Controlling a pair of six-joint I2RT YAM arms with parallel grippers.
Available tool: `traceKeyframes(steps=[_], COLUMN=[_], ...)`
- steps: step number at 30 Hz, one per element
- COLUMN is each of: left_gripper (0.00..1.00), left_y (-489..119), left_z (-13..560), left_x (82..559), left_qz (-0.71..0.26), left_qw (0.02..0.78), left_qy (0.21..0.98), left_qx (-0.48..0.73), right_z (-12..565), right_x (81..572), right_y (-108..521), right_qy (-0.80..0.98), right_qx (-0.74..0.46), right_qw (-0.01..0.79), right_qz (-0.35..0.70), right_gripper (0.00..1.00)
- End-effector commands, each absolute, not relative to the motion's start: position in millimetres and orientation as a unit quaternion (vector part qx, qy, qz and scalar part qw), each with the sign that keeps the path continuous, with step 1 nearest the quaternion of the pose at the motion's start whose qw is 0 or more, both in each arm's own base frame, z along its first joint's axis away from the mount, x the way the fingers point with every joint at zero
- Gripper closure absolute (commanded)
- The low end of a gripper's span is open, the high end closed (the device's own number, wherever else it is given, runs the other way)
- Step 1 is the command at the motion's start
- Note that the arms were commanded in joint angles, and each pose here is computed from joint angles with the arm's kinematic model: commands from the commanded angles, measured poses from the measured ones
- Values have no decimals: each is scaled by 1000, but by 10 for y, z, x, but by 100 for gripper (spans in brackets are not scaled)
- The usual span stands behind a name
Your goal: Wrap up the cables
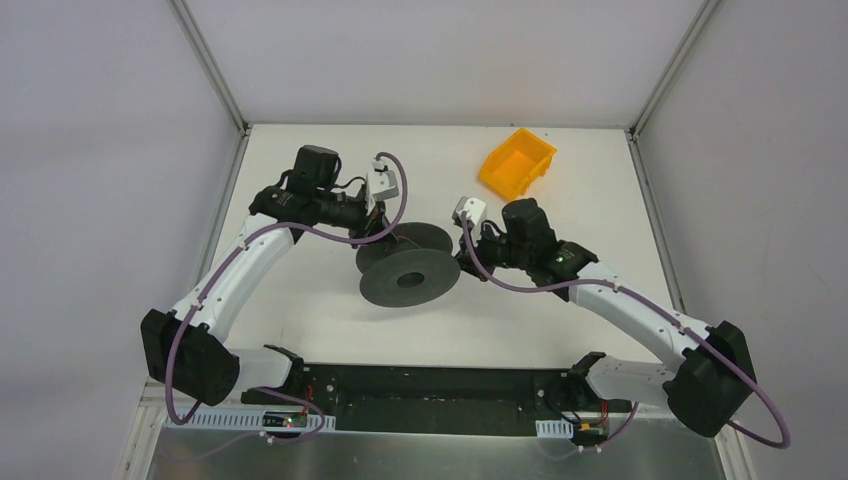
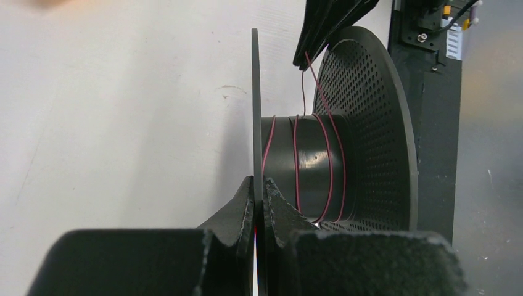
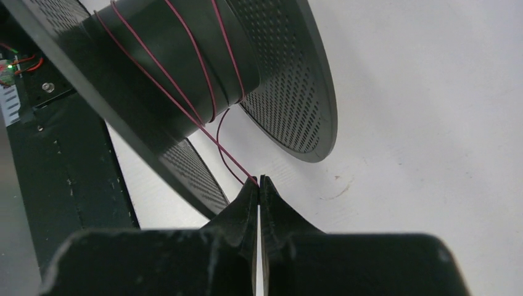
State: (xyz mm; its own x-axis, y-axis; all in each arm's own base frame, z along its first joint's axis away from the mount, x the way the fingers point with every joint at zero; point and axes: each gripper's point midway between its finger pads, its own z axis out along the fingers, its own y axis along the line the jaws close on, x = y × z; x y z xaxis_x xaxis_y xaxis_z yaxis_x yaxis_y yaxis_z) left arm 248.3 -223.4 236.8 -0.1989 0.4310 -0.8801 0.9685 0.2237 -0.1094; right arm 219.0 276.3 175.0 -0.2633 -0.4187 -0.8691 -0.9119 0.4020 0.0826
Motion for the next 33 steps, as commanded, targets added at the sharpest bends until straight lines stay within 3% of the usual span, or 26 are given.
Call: traceKeyframes(steps=[1, 14, 17, 33], left_gripper=[100, 100, 100, 100], left_y=[-2301, -2324, -2311, -2306], left_z=[2618, 2594, 2599, 2665], left_x=[2269, 2266, 2298, 2299], left_qz=[-410, -421, -412, -410], left_qw=[389, 389, 394, 401], left_qy=[640, 643, 648, 648], left_qx=[521, 508, 505, 501], right_z=[1824, 1946, 1962, 1974], right_x=[2150, 2254, 2222, 2248], right_y=[2803, 3083, 3105, 3016], right_qy=[722, 705, 701, 707], right_qx=[-465, -412, -404, -388], right_qw=[389, 415, 415, 435], right_qz=[332, 402, 416, 401], right_gripper=[100, 100, 92, 85])
